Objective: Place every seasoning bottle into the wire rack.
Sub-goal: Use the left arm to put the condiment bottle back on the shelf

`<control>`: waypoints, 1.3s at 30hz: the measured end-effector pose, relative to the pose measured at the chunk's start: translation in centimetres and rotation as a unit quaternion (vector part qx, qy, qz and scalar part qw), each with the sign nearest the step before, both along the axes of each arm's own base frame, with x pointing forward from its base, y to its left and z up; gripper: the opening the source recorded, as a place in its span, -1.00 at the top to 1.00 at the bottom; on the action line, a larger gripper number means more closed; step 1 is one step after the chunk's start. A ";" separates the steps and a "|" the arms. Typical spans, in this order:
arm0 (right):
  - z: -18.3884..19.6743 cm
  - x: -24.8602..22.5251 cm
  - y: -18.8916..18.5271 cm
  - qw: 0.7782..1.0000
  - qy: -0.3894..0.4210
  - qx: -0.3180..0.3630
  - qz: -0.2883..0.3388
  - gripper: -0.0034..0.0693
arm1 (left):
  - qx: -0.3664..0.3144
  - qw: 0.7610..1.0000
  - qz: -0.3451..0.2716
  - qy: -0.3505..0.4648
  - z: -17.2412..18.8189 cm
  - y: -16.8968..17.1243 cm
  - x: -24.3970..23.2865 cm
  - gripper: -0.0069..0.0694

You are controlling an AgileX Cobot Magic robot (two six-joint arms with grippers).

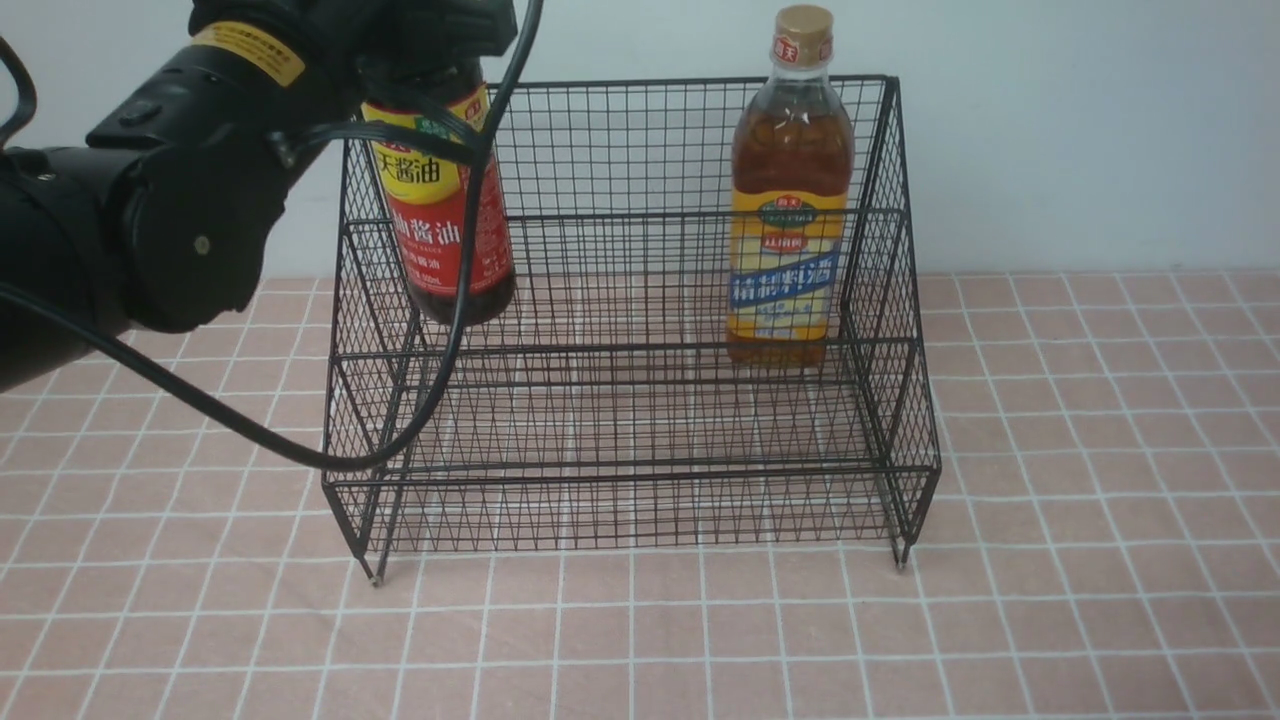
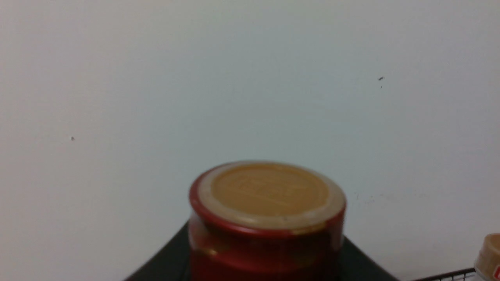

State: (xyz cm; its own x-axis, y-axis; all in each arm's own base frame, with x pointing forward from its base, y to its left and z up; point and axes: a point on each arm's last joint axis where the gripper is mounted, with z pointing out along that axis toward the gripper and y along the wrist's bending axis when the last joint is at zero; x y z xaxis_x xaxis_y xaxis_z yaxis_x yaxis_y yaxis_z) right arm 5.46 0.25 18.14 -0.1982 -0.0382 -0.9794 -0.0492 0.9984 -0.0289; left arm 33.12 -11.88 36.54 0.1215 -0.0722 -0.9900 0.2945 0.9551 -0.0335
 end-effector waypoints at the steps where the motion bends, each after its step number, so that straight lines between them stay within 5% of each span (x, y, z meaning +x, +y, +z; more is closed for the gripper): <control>1: 0.0 0.0 0.0 1.000 0.000 0.000 0.000 0.94 | 0.002 1.000 -0.001 0.006 -0.1 0.0 0.0 0.15; 19: 0.0 0.0 0.0 1.000 0.000 0.000 0.000 0.94 | 0.077 0.972 -0.030 0.221 -6.0 -0.8 0.7 0.15; 29: 0.0 0.0 0.0 1.000 0.000 0.000 0.000 0.95 | 0.083 0.968 -0.031 0.234 -6.7 -1.0 1.0 0.14; 39: 0.0 0.0 0.0 1.000 0.001 0.000 0.000 0.95 | 0.077 0.972 -0.037 0.220 -3.3 -0.3 -1.1 -0.28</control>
